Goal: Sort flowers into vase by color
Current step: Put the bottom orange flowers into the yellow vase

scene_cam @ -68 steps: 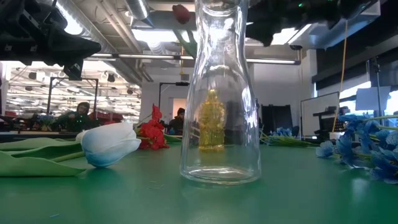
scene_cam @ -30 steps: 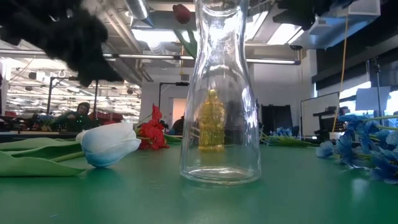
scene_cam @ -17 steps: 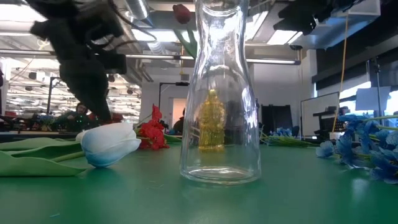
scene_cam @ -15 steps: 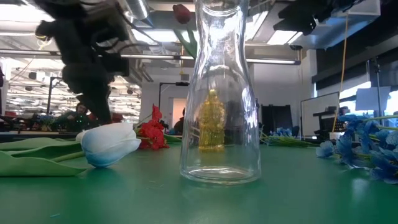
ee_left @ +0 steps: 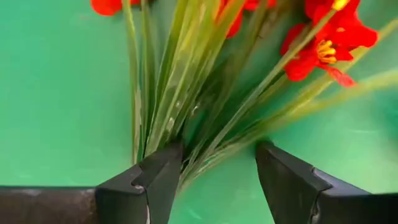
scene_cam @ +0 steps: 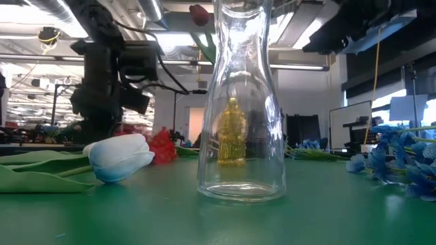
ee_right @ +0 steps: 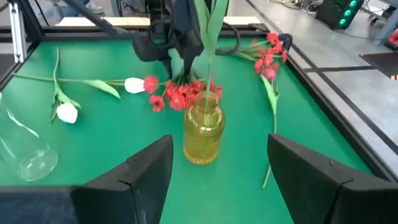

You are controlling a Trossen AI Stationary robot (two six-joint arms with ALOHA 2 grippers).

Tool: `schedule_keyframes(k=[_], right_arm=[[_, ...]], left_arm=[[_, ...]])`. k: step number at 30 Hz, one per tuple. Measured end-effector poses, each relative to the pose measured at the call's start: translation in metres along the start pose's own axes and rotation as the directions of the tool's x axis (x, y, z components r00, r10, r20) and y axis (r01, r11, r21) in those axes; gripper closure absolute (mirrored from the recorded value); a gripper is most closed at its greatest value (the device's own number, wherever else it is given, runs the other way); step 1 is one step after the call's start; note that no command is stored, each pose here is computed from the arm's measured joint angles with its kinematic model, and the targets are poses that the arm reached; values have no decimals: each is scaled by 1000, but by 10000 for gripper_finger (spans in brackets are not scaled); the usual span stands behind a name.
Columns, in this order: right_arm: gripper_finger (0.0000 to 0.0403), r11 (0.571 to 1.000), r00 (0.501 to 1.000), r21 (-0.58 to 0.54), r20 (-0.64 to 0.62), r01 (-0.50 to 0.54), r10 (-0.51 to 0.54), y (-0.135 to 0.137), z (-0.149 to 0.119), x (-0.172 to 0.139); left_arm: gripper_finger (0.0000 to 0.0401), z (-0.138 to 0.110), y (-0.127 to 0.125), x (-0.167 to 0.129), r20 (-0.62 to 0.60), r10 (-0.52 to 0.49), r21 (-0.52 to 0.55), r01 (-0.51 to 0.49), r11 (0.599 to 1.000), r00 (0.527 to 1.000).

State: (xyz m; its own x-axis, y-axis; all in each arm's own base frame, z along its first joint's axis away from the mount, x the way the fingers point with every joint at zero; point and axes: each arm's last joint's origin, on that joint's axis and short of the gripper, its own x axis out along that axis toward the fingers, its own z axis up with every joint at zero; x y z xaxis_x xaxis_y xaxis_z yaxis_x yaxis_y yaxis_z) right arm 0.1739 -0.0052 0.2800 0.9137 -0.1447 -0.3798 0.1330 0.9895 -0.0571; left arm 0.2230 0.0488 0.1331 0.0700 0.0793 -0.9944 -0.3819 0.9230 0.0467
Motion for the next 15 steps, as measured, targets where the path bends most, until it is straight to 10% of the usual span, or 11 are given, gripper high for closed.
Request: schedule_keyframes(k=[8, 15], right_arm=[[143, 1000, 1000, 19, -3, 0, 0, 1, -14, 7], [143, 1000, 1000, 4, 11, 0, 0, 1, -13, 7]], left_arm=[[202, 12, 1, -6, 54, 58, -10, -58, 998, 997], [294, 28, -6, -23, 127, 75, -3, -75, 997, 989]])
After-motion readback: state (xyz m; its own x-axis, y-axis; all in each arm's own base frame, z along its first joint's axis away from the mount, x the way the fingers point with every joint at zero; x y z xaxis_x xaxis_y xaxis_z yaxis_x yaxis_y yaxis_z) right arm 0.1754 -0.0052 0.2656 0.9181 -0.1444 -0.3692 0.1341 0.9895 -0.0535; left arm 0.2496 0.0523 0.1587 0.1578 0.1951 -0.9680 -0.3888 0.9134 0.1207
